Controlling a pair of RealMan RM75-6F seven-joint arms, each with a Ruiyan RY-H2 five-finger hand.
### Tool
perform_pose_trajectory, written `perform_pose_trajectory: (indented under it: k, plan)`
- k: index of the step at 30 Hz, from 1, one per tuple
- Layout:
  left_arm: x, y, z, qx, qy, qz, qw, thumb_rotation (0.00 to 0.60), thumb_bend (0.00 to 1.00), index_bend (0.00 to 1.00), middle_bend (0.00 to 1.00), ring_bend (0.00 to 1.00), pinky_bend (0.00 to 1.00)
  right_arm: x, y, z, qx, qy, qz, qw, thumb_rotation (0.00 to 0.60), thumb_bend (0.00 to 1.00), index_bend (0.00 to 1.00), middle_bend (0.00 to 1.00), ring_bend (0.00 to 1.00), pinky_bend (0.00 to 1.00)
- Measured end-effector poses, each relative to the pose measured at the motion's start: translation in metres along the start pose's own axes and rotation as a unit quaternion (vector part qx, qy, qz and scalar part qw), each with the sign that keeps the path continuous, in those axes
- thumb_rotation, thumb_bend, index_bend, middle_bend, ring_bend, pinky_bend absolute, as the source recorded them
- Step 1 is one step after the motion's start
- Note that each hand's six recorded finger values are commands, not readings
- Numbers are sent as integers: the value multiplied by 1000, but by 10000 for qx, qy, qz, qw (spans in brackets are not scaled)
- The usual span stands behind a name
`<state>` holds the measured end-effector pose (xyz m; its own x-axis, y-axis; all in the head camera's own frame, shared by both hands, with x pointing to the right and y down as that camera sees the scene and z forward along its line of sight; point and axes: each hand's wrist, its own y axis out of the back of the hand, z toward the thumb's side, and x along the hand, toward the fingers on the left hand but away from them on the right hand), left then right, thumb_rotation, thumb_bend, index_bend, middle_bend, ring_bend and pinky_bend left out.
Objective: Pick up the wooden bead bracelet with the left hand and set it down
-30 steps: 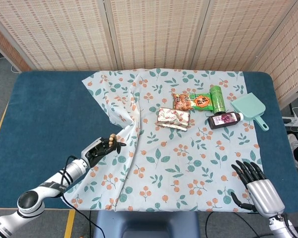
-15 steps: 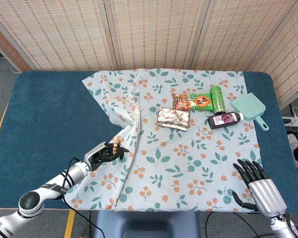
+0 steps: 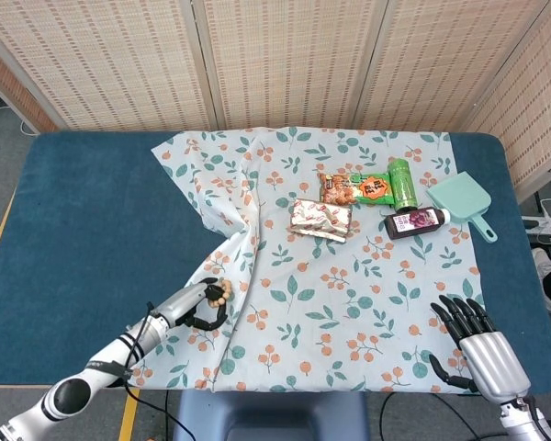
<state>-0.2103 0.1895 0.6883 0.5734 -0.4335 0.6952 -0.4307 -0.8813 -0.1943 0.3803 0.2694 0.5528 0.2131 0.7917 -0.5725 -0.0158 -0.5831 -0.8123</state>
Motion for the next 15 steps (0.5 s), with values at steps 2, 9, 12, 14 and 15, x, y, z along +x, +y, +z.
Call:
perform_pose_trajectory:
  k: [2, 9, 12, 14, 15]
  plan:
    - [1, -8, 1, 353, -7, 21, 9994, 600, 702, 444, 545, 238, 0, 0, 0, 0, 1, -8, 3, 10000, 277, 367, 0, 0, 0, 0]
    - [6, -19, -11, 1727, 154, 254, 9845, 600, 614, 206, 368, 218, 0, 1, 2, -2, -26, -13, -1, 10000, 276, 367, 0, 0, 0, 0]
    - [7, -21, -21, 2273, 241, 431, 9726, 600, 581, 94, 302, 211, 0, 1, 2, -2, -28, -23, -14, 10000, 277, 367, 0, 0, 0, 0]
    - [7, -24, -25, 2588, 233, 539, 9641, 600, 555, 40, 276, 208, 4, 1, 2, -2, -26, -21, -7, 10000, 278, 367, 0, 0, 0, 0]
    - [7, -25, -25, 2713, 214, 583, 9605, 600, 535, 25, 264, 204, 8, 1, 2, -2, -20, -20, -4, 10000, 278, 367, 0, 0, 0, 0]
